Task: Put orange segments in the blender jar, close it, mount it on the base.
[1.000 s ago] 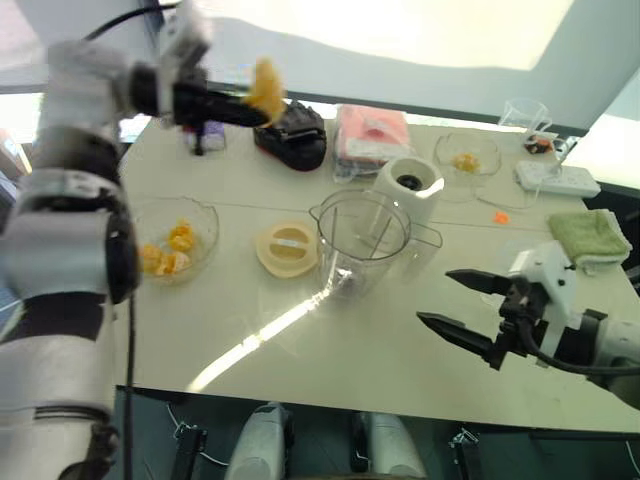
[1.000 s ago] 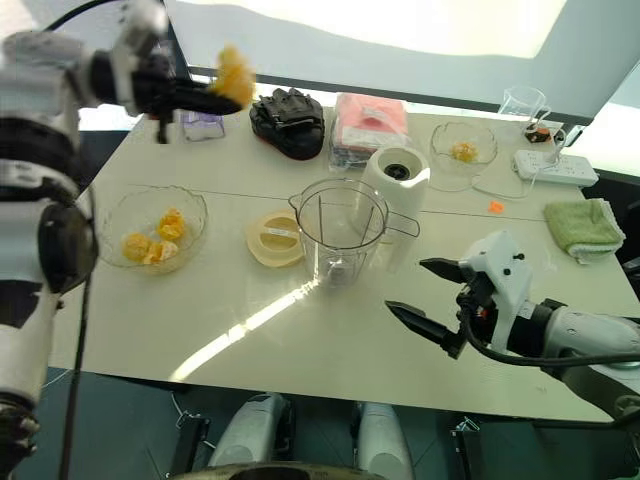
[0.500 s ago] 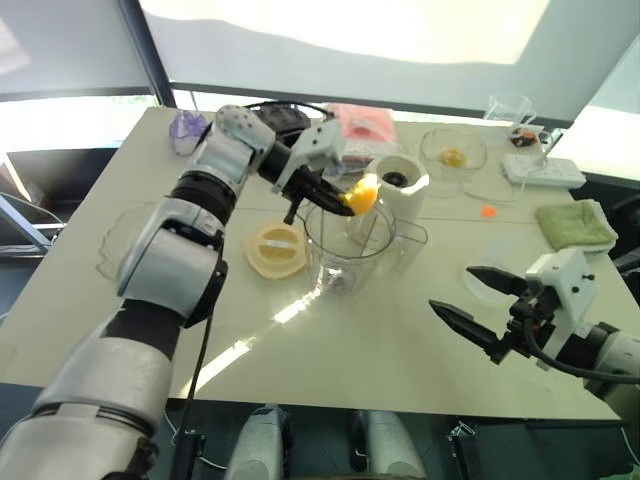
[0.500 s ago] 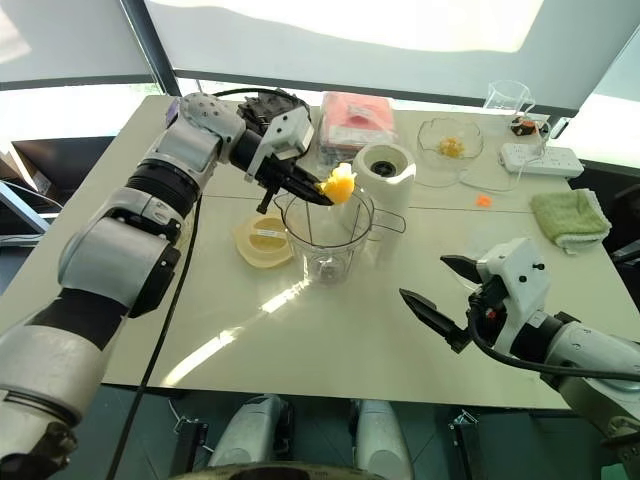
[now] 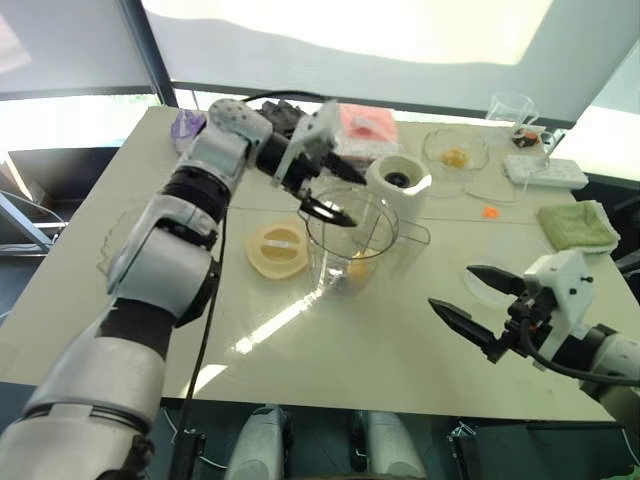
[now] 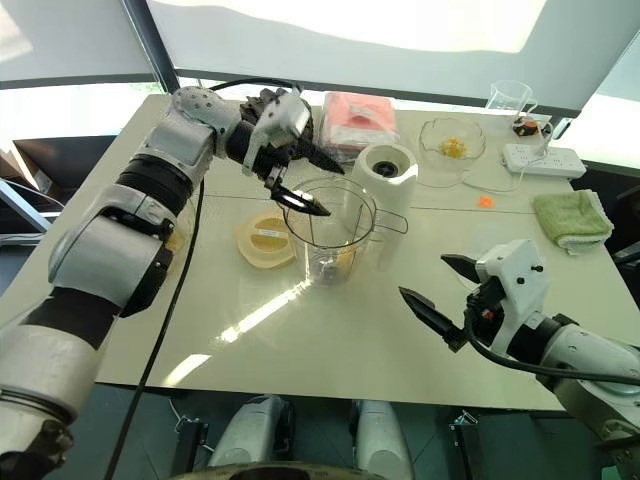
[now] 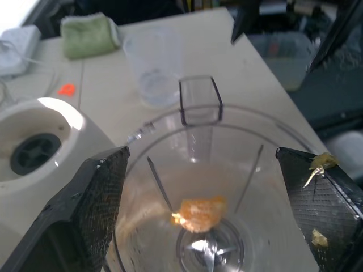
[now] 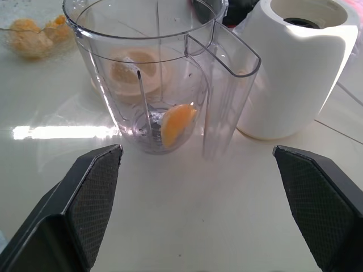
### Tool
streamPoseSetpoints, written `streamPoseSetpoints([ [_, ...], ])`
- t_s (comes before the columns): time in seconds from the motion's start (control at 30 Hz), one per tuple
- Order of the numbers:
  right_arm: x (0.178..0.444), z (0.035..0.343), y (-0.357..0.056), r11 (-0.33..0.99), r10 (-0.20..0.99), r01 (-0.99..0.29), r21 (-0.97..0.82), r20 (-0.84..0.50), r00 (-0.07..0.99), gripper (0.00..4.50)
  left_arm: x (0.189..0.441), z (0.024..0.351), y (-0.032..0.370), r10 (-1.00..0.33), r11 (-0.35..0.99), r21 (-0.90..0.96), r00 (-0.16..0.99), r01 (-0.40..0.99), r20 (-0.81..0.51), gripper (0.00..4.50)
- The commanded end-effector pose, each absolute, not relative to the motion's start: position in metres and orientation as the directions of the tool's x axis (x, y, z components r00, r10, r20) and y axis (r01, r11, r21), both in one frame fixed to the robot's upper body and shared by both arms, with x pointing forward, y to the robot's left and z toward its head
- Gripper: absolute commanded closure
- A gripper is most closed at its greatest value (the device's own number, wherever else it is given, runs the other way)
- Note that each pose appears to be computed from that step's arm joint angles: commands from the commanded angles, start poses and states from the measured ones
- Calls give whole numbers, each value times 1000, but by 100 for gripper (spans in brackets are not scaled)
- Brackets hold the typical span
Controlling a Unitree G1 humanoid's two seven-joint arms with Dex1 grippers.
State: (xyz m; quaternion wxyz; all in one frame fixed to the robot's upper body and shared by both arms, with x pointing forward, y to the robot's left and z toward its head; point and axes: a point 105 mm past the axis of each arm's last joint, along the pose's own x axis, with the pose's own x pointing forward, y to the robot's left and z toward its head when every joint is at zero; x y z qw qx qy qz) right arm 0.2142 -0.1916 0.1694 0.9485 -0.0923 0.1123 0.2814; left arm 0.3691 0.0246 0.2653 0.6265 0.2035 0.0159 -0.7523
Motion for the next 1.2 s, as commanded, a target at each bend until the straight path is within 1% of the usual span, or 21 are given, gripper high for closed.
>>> streamPoseSetpoints([
  [0.03,216,168,-203,860,448,-488,-145,-239,861,0,364,326,31,-987,-145,280,-120,949,-103,6],
  [0.1,217,164,-217,895,365,-410,-176,-240,899,0,361,336,41,-995,-100,272,-99,957,-19,6],
  [0.17,217,160,-233,917,285,-337,-215,-241,928,0,353,330,51,-996,-90,275,-92,957,-5,6],
  [0.27,216,158,-249,939,189,-241,-243,-218,957,0,331,303,65,-993,-117,309,-101,944,-68,6],
  [0.33,211,154,-259,945,146,-203,-258,-223,964,0,319,290,66,-994,-99,285,-84,953,-65,6],
  [0.37,209,152,-265,950,107,-164,-267,-217,970,0,313,282,67,-996,-78,270,-64,960,-59,6],
  [0.43,209,147,-282,953,-23,-37,-302,-192,981,0,303,257,74,-996,-36,277,-12,960,-89,6],
  [0.6,216,138,-317,925,-209,141,-352,-163,964,0,285,227,82,-992,5,234,35,972,-122,6],
  [0.73,225,128,-345,893,-326,241,-381,-178,928,0,275,212,89,-986,23,201,56,979,-158,6],
  [0.83,239,119,-353,899,-340,259,-354,-190,921,0,274,199,94,-975,45,196,85,980,-204,6],
  [0.97,256,113,-364,885,-367,284,-370,-175,914,0,280,195,100,-969,91,193,131,977,-207,6],
  [1.2,265,102,-381,868,-399,309,-389,-175,900,0,282,197,101,-964,128,204,170,971,-203,6],
])
